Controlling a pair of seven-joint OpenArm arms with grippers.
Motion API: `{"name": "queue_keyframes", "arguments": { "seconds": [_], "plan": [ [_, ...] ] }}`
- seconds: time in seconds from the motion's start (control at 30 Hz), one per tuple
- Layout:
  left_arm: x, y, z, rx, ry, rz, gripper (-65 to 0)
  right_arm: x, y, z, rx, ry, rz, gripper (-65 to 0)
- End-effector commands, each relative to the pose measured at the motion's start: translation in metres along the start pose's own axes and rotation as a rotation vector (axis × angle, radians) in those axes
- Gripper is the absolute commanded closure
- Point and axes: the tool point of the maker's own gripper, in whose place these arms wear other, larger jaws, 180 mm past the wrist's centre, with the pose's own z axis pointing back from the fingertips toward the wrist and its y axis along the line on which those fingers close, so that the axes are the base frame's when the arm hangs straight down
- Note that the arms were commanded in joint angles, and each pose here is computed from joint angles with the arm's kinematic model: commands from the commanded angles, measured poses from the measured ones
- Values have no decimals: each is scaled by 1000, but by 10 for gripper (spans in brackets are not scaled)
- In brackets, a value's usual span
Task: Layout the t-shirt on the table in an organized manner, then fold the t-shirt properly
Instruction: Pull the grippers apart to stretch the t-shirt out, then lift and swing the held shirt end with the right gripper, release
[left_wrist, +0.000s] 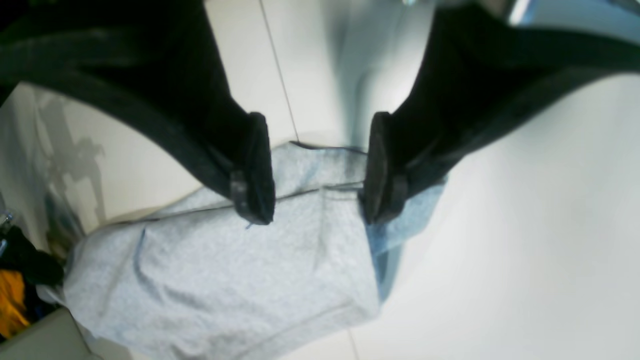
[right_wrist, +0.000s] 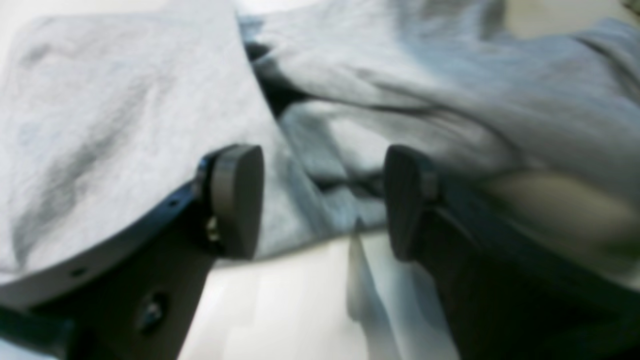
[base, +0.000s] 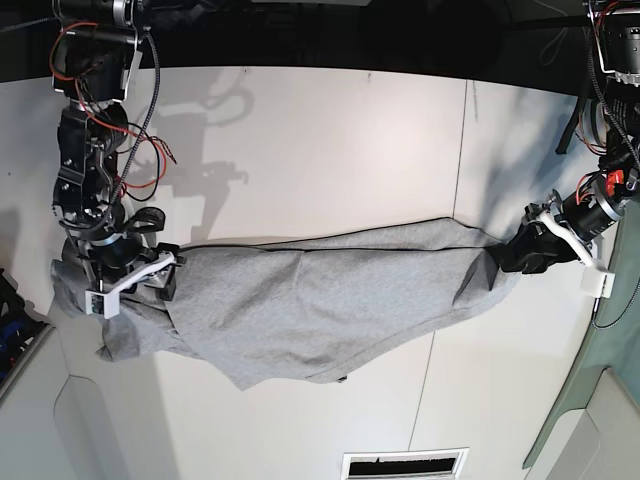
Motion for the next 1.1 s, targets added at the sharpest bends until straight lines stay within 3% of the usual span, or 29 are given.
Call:
{"name": "queue_keyframes", "arguments": {
  "seconds": [0.0,0.03,0.1,0.2,0.23,0.3,0.4,0.5,0.67,0.83,0.97,1.07],
  "plan": [
    [20,0,3,-9,-51,-25,-326,24,6,-7,17,-48,17,-371],
    [18,0,2,-7,-48,-28,-326,21,11,-14,29,-26,24,-365],
    [18,-2,1,-8,-53,-27,-302,14,23,-24,56,14,44,-261],
    [19,-2,1,-8,-60,-27,-147,12,44,-28,98,28,93,-9],
    [19,-2,1,-8,-60,-27,-88,14,50,-28,112,20,101,0],
    [17,-2,1,-8,-51,-26,0,24,69,-26,168,-14,120,0],
    [9,-2,5,-23,-2,-41,0,55,107,-19,276,-111,144,0],
    [-2,-5,18,-64,42,13,0,96,142,-17,340,-192,148,0],
    [-38,-40,43,-166,143,54,0,157,192,-13,424,-287,148,0],
    [-65,-87,68,-248,189,27,0,185,252,-9,531,-308,177,0],
    [-76,-123,82,-309,193,19,0,171,297,-6,627,-266,301,0],
    [-74,-130,84,-321,179,14,0,150,312,-9,634,-221,383,-254]
  ]
}}
